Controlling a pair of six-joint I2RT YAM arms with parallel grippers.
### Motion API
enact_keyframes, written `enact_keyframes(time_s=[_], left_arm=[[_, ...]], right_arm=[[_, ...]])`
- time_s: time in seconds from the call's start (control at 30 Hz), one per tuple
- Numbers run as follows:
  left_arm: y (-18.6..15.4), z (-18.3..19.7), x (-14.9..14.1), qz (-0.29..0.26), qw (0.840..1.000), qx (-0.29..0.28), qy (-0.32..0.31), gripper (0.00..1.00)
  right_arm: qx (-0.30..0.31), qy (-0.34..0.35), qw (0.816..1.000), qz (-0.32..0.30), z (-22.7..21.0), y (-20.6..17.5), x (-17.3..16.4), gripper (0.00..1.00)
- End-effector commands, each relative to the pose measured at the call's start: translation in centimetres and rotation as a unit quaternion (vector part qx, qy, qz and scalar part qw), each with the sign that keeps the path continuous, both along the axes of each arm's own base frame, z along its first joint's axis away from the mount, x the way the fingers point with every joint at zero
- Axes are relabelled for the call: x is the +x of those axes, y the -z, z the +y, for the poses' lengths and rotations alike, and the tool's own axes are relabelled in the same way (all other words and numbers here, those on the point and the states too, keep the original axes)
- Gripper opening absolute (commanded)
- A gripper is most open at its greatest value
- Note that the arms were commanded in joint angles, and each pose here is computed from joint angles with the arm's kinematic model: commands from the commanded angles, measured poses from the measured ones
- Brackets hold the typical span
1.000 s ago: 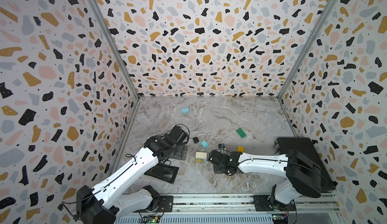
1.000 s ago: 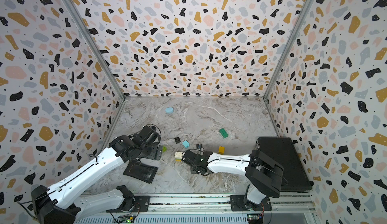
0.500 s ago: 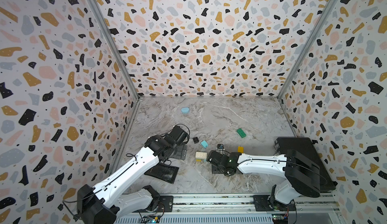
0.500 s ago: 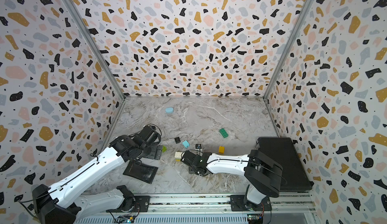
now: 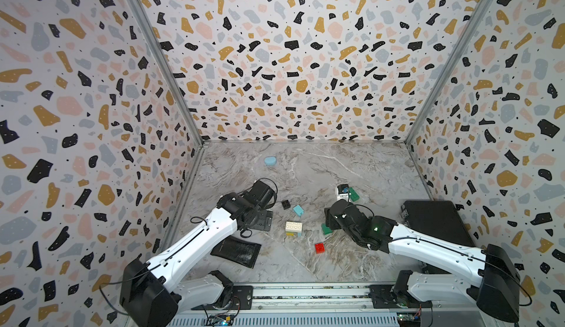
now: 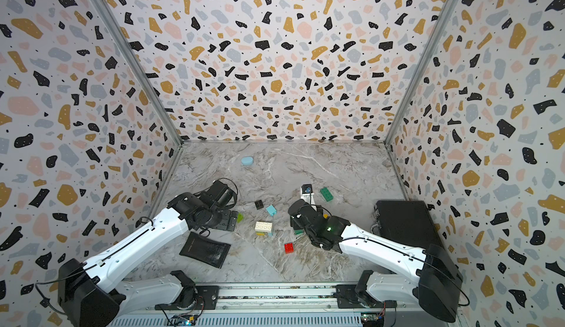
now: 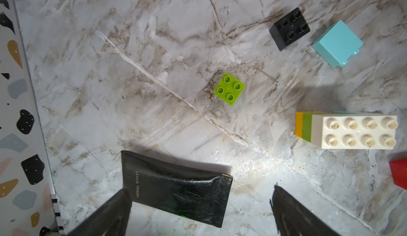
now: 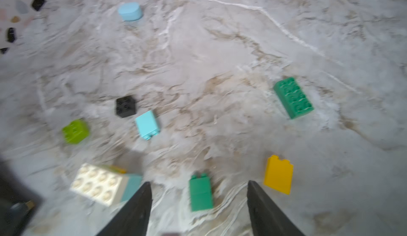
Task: Assemble the letter h with lego
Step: Pick up the lego brick from the center of the board.
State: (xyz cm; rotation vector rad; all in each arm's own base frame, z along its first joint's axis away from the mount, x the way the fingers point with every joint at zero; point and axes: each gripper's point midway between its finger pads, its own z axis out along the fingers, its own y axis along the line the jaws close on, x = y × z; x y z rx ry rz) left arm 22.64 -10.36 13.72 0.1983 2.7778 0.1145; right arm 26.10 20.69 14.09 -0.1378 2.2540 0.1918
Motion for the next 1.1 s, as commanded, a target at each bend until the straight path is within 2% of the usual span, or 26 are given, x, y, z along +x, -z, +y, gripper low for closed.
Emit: enact_keyframes(time_s=[0.0, 0.07, 0.2, 0.3, 0.4, 0.47, 0.57, 0.77, 0.9, 1.07], left_arm=[[1.0, -1.5, 0.8, 0.036, 0.998, -0.050, -0.014, 0.99], [1.2, -2.5, 1.7, 0.060, 0.994, -0.070, -0.054, 1.00], [0.7, -5.8, 5.1, 0.083, 0.984, -0.113, -0.110, 1.00], [0.8, -6.8, 8.3, 0.076, 0.980, -0.102, -0.150, 0.99], [2.8, -8.6, 10.5, 0.100, 0.974, -0.108, -0.175, 0.99], [4.2, -9.4, 11.5, 0.118, 0.970, -0.101, -0.188, 0.97], [6.0, -9.8, 13.0, 0.131, 0.963, -0.087, -0.217, 0.87], [7.9, -11.3, 14.8, 0.140, 0.951, -0.113, -0.251, 0.78], [8.9, -11.9, 15.1, 0.149, 0.946, -0.123, -0.260, 0.70], [9.7, -11.8, 15.2, 0.148, 0.944, -0.123, -0.268, 0.65]], right_arm=[[-0.050, 0.014, 0.998, -0.032, -2.4, 2.6, 1.1, 0.69], [-0.042, 0.020, 0.999, -0.010, -2.9, 3.1, 1.3, 0.68], [-0.049, 0.015, 0.999, -0.015, -2.8, 3.3, 1.8, 0.68], [-0.045, 0.004, 0.999, -0.003, -2.0, 3.9, 1.8, 0.68], [-0.046, 0.001, 0.999, 0.009, -1.7, 4.4, 1.9, 0.67], [-0.045, -0.001, 0.999, 0.012, -1.4, 4.6, 2.0, 0.66], [-0.042, -0.005, 0.999, 0.013, -1.2, 4.6, 2.0, 0.66], [-0.044, -0.005, 0.999, 0.012, -1.2, 4.5, 2.0, 0.66], [-0.047, -0.004, 0.999, 0.014, -1.3, 4.6, 2.1, 0.66], [-0.051, -0.002, 0.999, 0.013, -1.5, 4.6, 2.1, 0.66]])
